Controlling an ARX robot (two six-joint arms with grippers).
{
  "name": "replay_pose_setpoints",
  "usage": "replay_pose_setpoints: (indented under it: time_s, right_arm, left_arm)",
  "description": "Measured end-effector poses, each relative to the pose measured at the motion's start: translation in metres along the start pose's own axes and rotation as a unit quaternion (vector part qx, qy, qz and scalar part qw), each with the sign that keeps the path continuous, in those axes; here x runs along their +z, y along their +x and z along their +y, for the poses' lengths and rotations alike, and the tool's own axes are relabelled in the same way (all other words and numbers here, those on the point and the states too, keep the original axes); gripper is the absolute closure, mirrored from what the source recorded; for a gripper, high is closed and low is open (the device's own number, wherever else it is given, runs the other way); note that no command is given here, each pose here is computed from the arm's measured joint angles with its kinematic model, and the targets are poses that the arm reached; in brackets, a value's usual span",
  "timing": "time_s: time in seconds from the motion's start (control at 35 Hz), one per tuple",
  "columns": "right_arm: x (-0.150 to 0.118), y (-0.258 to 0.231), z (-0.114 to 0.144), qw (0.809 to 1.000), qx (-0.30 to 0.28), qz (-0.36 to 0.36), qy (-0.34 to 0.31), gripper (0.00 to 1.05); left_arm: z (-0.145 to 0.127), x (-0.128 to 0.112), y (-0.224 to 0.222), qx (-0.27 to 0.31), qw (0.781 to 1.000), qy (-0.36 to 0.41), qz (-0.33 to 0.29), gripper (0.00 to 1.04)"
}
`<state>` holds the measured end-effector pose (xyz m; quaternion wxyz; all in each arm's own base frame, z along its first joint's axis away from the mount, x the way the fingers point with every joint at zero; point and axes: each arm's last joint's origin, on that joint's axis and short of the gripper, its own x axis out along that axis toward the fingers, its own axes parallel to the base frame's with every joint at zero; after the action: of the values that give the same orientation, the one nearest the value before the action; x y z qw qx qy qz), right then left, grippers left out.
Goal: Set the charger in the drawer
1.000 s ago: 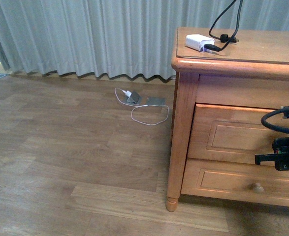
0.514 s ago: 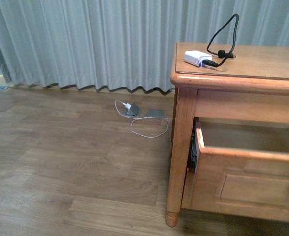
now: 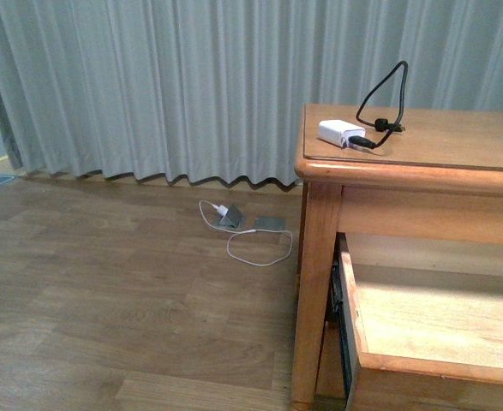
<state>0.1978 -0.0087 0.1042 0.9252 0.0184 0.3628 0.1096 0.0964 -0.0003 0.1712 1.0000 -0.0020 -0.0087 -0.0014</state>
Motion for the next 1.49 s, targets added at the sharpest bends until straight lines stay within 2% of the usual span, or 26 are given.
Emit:
replay_pose_setpoints:
  time_s: [0.26,0.29,0.37,0.54,0.66,1.0,1.23,1.26,1.34,1.49]
  right_arm:
    - [0.019,-0.040,0.010,0.998,0.033,-0.040,0.023,0.08]
    - [0.023,-0.046,0.012,0.998,0.036,-0.048,0.025,0.07]
    - [0.033,-0.070,0.018,0.995,0.050,-0.080,0.026,0.09]
    - [0.056,-0.104,0.016,0.984,0.036,-0.170,0.043,0.09]
    - [0.059,-0.112,0.012,0.977,0.026,-0.203,0.057,0.09]
    - [0.041,-0.116,0.004,0.959,0.014,-0.275,0.066,0.09]
    - [0.038,-0.114,0.003,0.958,0.011,-0.275,0.074,0.09]
    - [0.038,-0.114,0.003,0.956,-0.004,-0.287,0.066,0.11]
    - [0.031,-0.112,0.007,0.930,-0.093,-0.354,0.017,0.28]
    - [0.022,-0.110,0.013,0.925,-0.110,-0.364,-0.005,0.51]
  left_arm:
    - [0.000,0.000,0.000,0.000,1.000,0.000,0.000,0.06]
    - [0.000,0.000,0.000,0.000,1.000,0.000,0.000,0.06]
    - [0.000,0.000,0.000,0.000,1.000,0.000,0.000,0.06]
    - [0.000,0.000,0.000,0.000,1.000,0.000,0.000,0.06]
    - [0.000,0.000,0.000,0.000,1.000,0.000,0.000,0.06]
    - [0.000,0.000,0.000,0.000,1.000,0.000,0.000,0.06]
    - [0.000,0.000,0.000,0.000,1.000,0.000,0.000,0.06]
    - [0.000,0.000,0.000,0.000,1.000,0.000,0.000,0.06]
    - [0.000,0.000,0.000,0.000,1.000,0.000,0.000,0.06]
    - [0.000,0.000,0.000,0.000,1.000,0.000,0.000,0.06]
